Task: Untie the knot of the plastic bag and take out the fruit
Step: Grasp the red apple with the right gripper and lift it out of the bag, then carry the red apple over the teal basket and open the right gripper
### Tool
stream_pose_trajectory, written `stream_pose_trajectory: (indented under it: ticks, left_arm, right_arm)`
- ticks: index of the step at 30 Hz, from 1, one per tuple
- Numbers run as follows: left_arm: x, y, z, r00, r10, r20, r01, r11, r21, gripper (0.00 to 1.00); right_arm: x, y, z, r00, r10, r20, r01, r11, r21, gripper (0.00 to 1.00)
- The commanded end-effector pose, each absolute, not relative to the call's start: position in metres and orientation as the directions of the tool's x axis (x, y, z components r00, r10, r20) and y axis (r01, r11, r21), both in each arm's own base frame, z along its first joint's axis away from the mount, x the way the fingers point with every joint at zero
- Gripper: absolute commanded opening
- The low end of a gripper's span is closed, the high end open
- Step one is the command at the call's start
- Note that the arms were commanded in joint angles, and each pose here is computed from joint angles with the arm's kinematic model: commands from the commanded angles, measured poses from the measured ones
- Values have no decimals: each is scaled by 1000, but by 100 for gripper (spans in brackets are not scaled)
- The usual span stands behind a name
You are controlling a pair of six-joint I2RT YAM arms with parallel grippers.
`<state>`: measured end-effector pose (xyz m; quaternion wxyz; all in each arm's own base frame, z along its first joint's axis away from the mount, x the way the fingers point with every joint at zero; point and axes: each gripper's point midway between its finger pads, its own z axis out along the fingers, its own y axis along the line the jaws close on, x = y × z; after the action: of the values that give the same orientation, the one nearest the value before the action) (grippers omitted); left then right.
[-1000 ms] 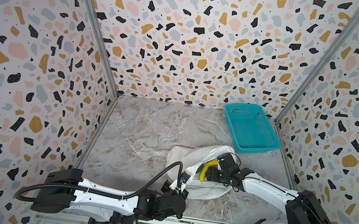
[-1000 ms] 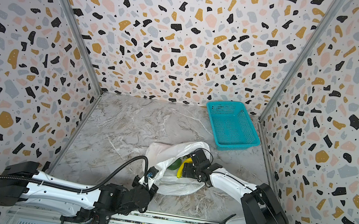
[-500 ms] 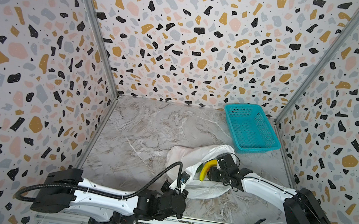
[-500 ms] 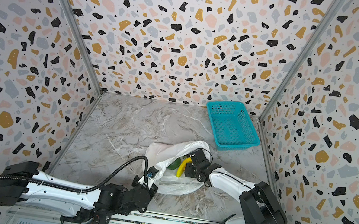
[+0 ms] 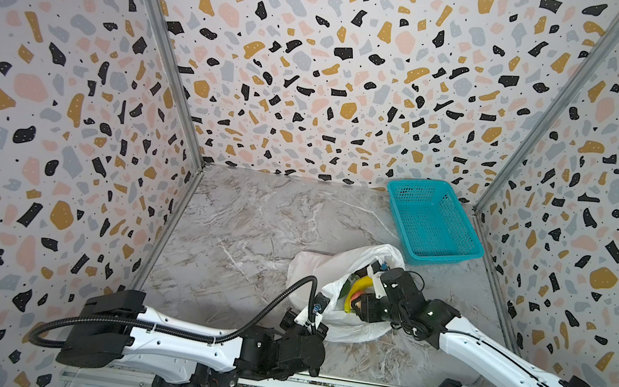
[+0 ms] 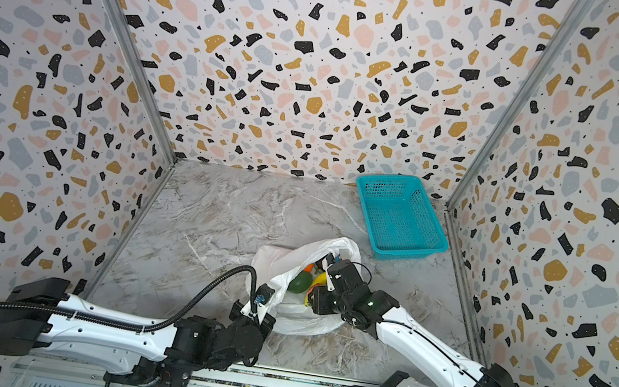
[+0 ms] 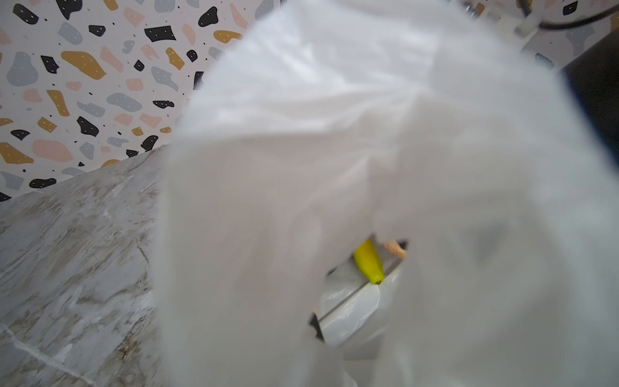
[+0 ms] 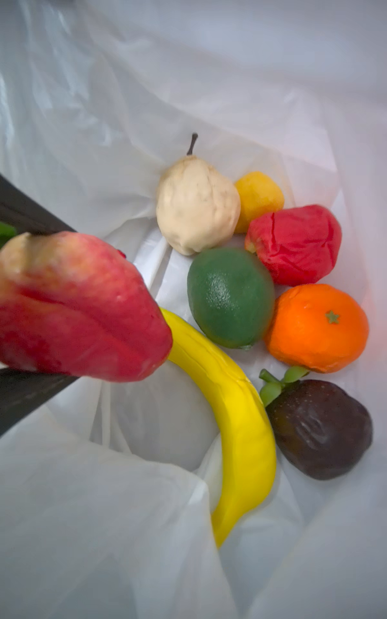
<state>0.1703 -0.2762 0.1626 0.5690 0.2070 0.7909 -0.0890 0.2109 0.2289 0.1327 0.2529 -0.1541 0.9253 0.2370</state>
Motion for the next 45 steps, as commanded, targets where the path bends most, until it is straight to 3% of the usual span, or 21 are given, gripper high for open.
stream_pose_trajectory:
  ticks: [1,10,20,27,34,45]
  left_arm:
    - [174,-278,178,-253,178,-951,388,919,69,0]
    - [178,-271,181,-237,187,-953,342,935,98,0]
    - [177,-270,182,-237,197,-951,356,929,104,0]
    - [174,-271,178,-251,187,-950,384,920,80,0]
    - [173,-270,177,-251,167,-953,391,918,58,0]
    - [174,-262,169,-249,122,-961,377,926,20,0]
  right_arm:
    - [204,229,178,-786,-208,-583,-475,806,353,36]
    - [216,210,264,-731,-166,-662,-504,785,359,36]
    - [331,138,317,-641,87,-763,-305,883,357,36]
    - [430,72,260,-596,266,-758,-40,933,359,36]
    - [515,37,189,-647,250,-721,87,963,256,36]
    - [545,17,118,-750,235,-618,147,971,190,45]
